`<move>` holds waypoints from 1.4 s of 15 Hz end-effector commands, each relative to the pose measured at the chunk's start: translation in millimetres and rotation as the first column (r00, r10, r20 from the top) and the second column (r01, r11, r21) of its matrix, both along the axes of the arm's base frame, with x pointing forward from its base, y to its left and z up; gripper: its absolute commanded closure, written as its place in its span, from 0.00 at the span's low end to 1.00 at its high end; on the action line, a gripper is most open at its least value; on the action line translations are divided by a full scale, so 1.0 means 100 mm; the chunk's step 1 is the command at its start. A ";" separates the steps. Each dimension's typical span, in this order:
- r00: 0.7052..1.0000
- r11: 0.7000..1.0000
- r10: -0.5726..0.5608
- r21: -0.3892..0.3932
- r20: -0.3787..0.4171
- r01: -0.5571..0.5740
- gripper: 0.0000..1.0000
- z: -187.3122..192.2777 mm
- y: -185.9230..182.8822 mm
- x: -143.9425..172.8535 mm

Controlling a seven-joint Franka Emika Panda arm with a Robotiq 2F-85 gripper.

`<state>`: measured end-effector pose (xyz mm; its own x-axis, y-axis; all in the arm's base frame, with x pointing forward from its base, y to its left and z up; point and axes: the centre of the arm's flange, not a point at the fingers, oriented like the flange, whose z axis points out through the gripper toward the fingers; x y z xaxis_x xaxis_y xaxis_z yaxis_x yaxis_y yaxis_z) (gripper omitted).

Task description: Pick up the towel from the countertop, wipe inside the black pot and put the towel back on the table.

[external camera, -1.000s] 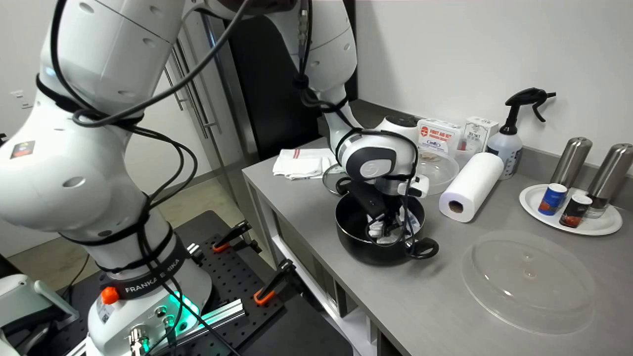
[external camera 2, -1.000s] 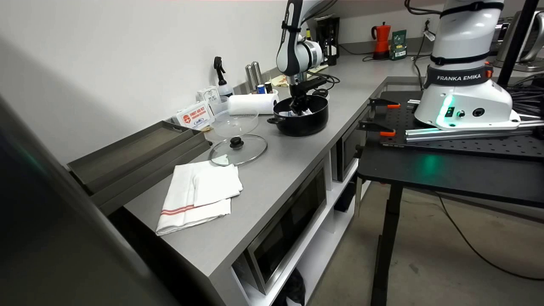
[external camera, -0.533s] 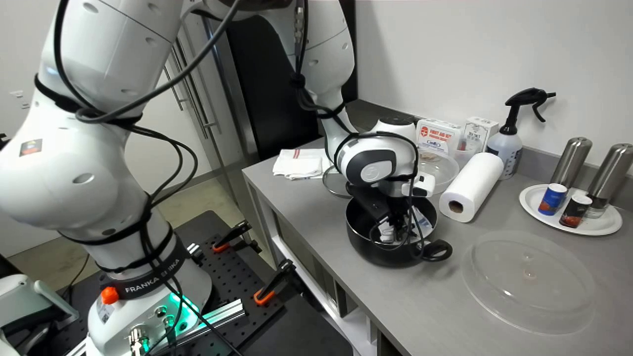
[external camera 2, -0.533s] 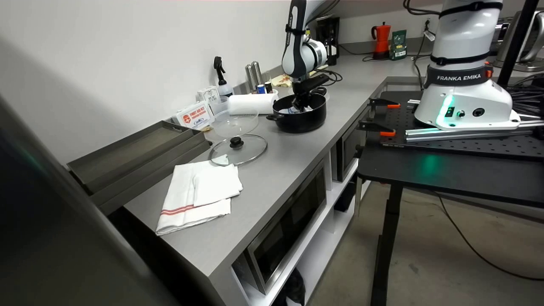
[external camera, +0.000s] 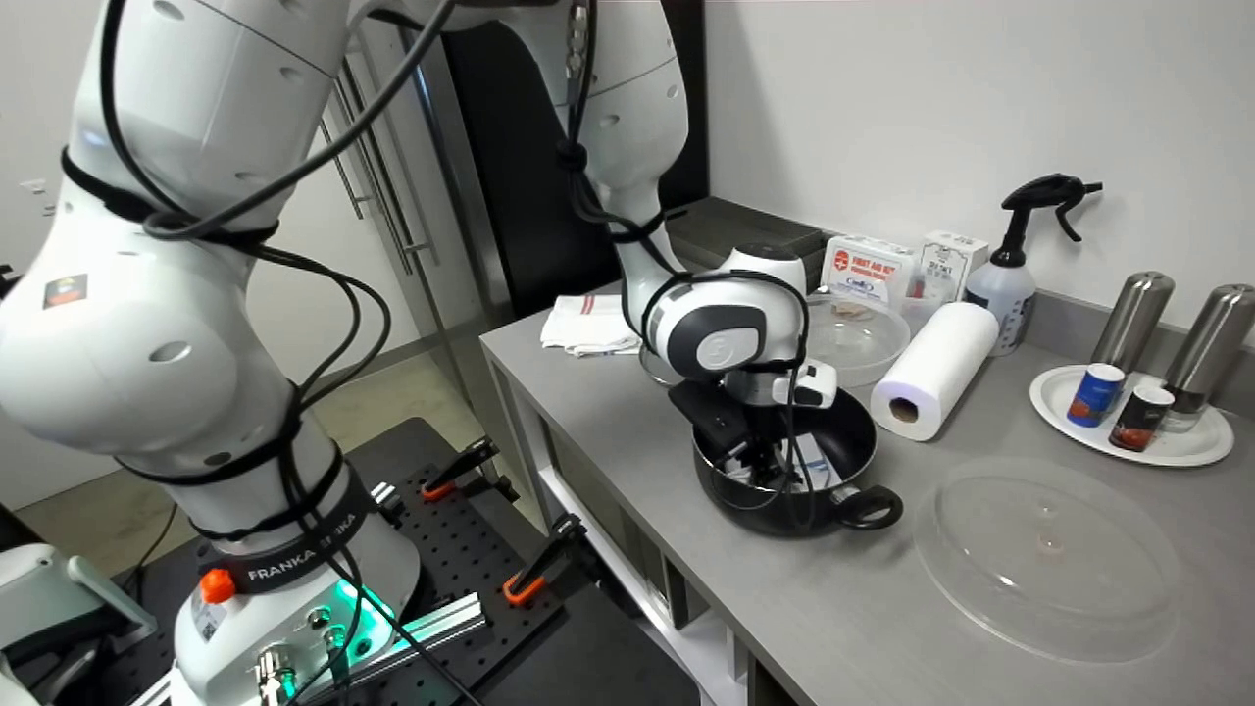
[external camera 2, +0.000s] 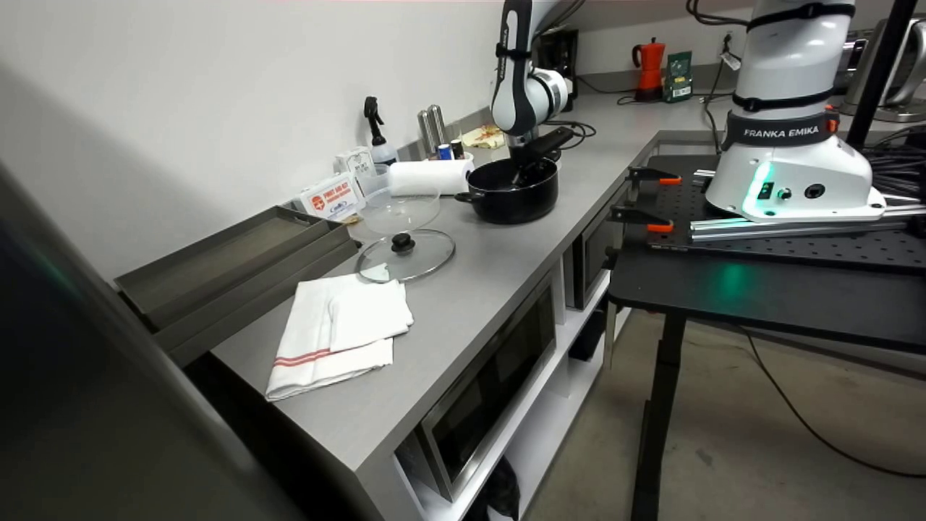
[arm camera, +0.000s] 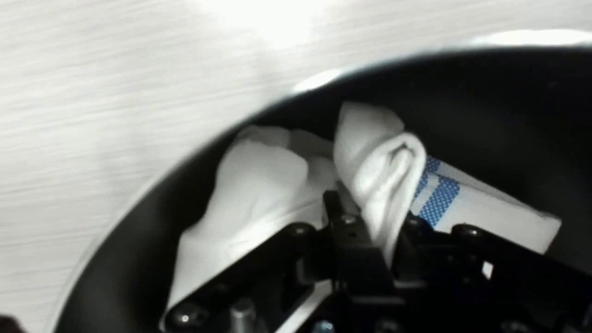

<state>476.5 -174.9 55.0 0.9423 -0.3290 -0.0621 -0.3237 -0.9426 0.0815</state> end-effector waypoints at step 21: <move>0.911 0.832 0.356 0.374 0.207 -0.410 0.97 0.41 0.75 -0.12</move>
<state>467.9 -97.1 93.9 0.9959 0.0885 -0.0168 0.0785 -0.9441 -0.3203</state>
